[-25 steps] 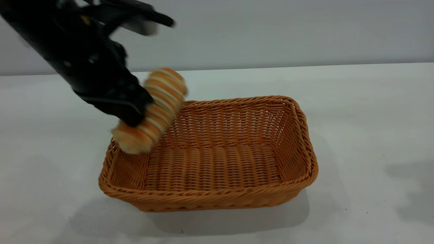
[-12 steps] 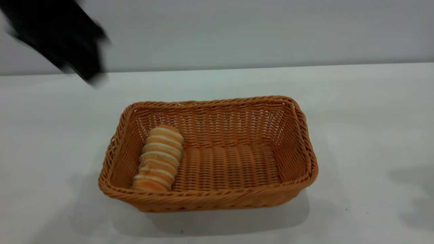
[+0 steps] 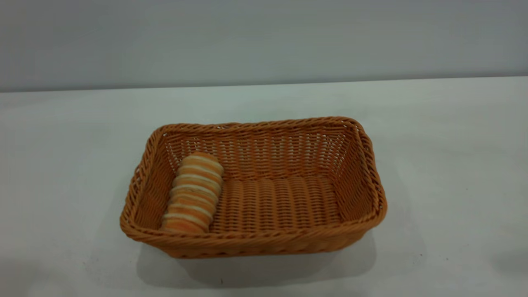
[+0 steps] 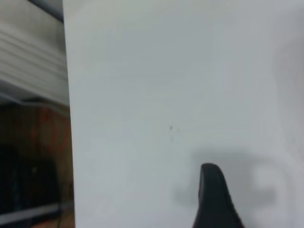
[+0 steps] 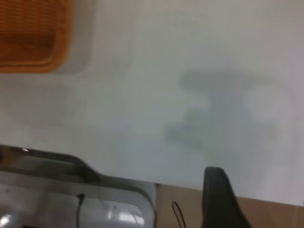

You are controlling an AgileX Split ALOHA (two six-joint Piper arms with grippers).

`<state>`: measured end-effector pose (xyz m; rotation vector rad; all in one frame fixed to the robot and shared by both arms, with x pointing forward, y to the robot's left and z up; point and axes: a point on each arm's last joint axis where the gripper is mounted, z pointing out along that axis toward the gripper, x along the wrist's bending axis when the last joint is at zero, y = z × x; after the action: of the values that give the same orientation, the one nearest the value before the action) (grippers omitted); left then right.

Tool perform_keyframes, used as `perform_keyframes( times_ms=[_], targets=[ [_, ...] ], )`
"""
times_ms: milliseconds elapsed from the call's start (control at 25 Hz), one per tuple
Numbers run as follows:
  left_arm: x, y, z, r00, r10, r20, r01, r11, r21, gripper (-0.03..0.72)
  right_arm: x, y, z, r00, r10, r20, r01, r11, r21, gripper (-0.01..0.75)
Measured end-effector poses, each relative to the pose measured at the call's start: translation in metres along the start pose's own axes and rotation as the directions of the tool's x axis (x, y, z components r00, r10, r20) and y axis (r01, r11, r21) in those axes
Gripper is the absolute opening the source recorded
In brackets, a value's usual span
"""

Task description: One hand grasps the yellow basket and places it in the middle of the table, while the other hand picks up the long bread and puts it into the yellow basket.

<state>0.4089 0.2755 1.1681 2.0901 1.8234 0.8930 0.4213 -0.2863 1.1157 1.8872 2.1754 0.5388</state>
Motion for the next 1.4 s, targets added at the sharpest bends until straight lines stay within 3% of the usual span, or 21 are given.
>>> perform_keyframes(
  times_ms=[160, 400, 840, 1080, 1400],
  targets=[
    [0.017, -0.024, -0.035, 0.997, -0.067, 0.032, 0.070, 0.990, -0.124, 0.511, 0.011, -0.020, -0.033, 0.999, -0.034, -0.030, 0.030, 0.992, -0.125, 0.457],
    [0.035, -0.087, -0.058, 0.991, -0.121, 0.062, 0.133, 0.960, -0.248, 0.511, 0.023, -0.070, -0.070, 0.997, -0.071, -0.005, 0.066, 0.947, -0.314, 0.455],
    [0.038, -0.195, -0.041, 0.970, -0.198, 0.143, 0.238, 0.895, -0.378, 0.511, 0.029, -0.172, -0.037, 0.992, -0.116, 0.043, 0.123, 0.894, -0.430, 0.455],
    [0.027, -0.224, -0.019, 0.960, -0.199, 0.197, 0.263, 0.884, -0.387, 0.509, 0.022, -0.195, -0.010, 0.987, -0.105, 0.118, 0.150, 0.862, -0.485, 0.455],
    [0.006, -0.230, 0.004, 0.944, -0.162, 0.286, 0.246, 0.926, -0.287, 0.509, 0.023, -0.199, -0.004, 0.988, -0.102, 0.117, 0.148, 0.847, -0.510, 0.455]
  ],
)
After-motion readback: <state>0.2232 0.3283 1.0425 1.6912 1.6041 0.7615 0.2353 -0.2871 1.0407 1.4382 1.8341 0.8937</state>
